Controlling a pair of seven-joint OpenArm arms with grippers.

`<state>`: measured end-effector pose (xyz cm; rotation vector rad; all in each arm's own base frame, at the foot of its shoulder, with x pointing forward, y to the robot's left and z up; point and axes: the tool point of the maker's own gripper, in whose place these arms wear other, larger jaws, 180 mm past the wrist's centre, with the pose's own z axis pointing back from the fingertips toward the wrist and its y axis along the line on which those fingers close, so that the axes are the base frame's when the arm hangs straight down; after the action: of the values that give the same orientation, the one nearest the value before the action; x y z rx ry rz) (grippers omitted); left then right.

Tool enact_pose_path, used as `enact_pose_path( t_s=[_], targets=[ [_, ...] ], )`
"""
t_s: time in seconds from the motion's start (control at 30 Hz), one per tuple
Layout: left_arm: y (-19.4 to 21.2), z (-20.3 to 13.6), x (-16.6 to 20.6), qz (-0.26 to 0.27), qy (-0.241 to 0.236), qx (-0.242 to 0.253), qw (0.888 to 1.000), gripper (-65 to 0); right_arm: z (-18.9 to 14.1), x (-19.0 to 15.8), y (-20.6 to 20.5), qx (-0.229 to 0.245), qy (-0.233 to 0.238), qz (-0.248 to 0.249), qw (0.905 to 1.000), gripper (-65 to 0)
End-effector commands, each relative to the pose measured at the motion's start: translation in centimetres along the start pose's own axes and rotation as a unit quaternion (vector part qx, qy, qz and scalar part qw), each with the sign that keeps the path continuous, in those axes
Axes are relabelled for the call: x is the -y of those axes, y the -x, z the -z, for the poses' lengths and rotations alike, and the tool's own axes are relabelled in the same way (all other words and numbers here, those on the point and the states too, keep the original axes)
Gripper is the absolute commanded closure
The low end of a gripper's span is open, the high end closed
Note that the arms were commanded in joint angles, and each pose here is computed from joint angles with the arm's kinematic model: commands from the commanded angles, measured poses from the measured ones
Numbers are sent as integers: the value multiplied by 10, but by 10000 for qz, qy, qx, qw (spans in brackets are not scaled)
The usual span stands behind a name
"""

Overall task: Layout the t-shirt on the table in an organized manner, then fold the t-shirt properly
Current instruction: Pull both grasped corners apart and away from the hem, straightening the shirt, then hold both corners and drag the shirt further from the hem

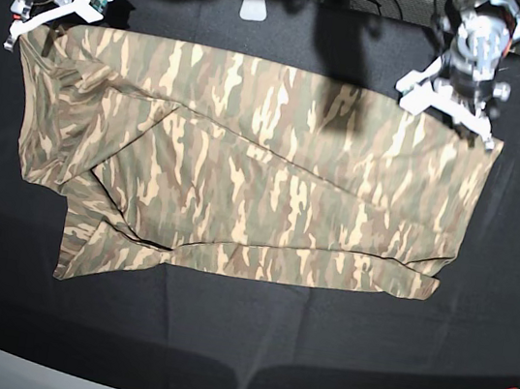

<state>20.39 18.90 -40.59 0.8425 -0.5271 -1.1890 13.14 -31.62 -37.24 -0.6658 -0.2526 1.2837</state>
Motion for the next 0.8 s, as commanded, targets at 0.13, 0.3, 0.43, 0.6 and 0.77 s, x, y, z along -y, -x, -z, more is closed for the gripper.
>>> enact_pose_path(
  t_s=[0.13, 0.3, 0.43, 0.6, 0.77],
  targets=[
    [29, -2, -7, -63, -153, -433, 9989, 0, -8, 19, -10, 146, 281, -23, 9995, 0],
    [55, -7, 2, -118, -55, -776, 9969, 0, -11, 18, -15, 225, 222, -106, 9994, 0],
    [67, -17, 19, -47, 155, -903, 9958, 0, -11, 20, -13, 214, 206, -222, 9993, 0],
    [72, -29, 33, -146, 235, -909, 9955, 0, -10, 30, -7, 159, 291, -465, 9984, 0],
    [51, -25, 4, -261, -526, -336, 9977, 0, -10, 32, -6, 165, 304, -488, 9982, 0]
  ],
)
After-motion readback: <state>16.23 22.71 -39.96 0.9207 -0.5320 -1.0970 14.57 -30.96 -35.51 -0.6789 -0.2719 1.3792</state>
